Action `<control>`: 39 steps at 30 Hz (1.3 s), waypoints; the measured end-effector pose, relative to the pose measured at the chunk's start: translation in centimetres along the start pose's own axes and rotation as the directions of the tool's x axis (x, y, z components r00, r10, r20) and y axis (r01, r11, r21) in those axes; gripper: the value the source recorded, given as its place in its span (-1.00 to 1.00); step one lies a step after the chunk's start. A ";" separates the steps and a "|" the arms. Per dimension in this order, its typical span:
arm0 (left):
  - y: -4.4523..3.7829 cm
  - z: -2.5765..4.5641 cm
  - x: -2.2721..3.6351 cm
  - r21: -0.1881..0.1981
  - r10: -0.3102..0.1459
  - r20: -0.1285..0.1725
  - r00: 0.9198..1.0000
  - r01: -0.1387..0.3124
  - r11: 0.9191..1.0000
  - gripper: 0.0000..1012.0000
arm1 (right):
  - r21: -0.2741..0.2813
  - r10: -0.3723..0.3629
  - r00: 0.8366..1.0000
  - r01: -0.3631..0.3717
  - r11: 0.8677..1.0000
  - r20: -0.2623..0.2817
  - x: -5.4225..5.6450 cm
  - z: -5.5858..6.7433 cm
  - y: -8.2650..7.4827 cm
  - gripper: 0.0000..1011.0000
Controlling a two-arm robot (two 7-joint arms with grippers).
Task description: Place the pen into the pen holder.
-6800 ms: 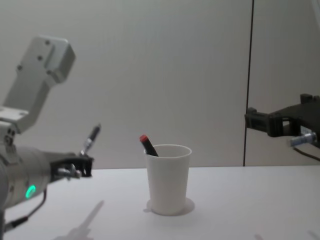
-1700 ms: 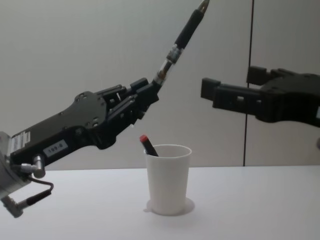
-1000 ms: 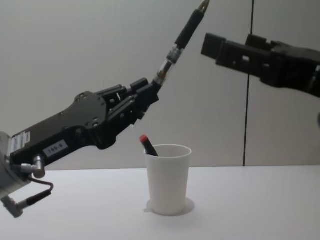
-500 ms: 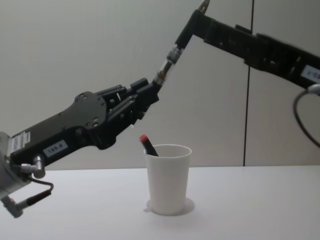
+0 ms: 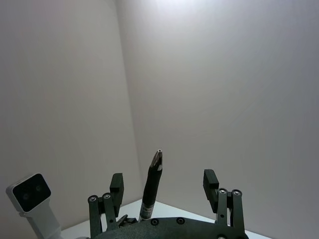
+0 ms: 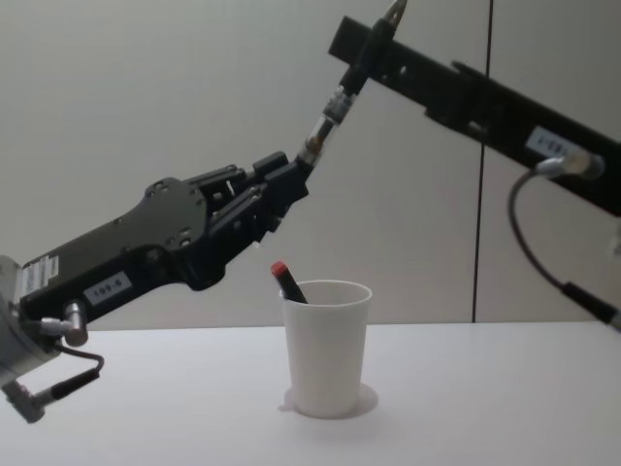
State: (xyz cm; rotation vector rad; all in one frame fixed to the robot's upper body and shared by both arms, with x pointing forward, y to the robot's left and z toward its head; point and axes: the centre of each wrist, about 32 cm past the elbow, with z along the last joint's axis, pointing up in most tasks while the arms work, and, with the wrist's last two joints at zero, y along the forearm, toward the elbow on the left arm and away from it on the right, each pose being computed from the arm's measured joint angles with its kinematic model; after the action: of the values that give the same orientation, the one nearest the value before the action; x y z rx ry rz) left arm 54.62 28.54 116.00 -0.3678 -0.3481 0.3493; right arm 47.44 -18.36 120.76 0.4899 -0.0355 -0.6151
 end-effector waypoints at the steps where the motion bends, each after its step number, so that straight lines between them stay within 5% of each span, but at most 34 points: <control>1: 0.00 0.00 0.00 0.000 0.000 0.000 1.000 0.000 1.000 -0.65 | 0.000 0.001 1.000 -0.001 1.000 -0.005 0.0 -0.1 0.1 0.98; 13: 0.00 0.00 0.00 0.000 0.000 0.000 1.000 0.000 1.000 -0.65 | -0.020 0.024 0.998 -0.026 0.999 -0.066 0.2 -1.6 1.4 0.87; 23: 0.00 0.00 0.00 0.000 0.000 0.000 1.000 0.000 1.000 -0.65 | -0.032 0.044 0.995 -0.047 0.998 -0.092 0.1 -2.1 1.8 0.40; 39: 0.00 0.00 0.00 0.001 0.000 0.000 1.000 0.000 1.000 -0.65 | -0.045 0.058 0.994 -0.062 0.997 -0.092 -0.2 -2.2 2.0 -0.68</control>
State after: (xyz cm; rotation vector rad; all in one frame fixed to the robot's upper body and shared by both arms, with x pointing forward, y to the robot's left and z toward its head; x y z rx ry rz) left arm 54.61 28.54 116.00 -0.3672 -0.3480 0.3492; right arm 48.75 -15.91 119.72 0.4686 0.0497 -0.5330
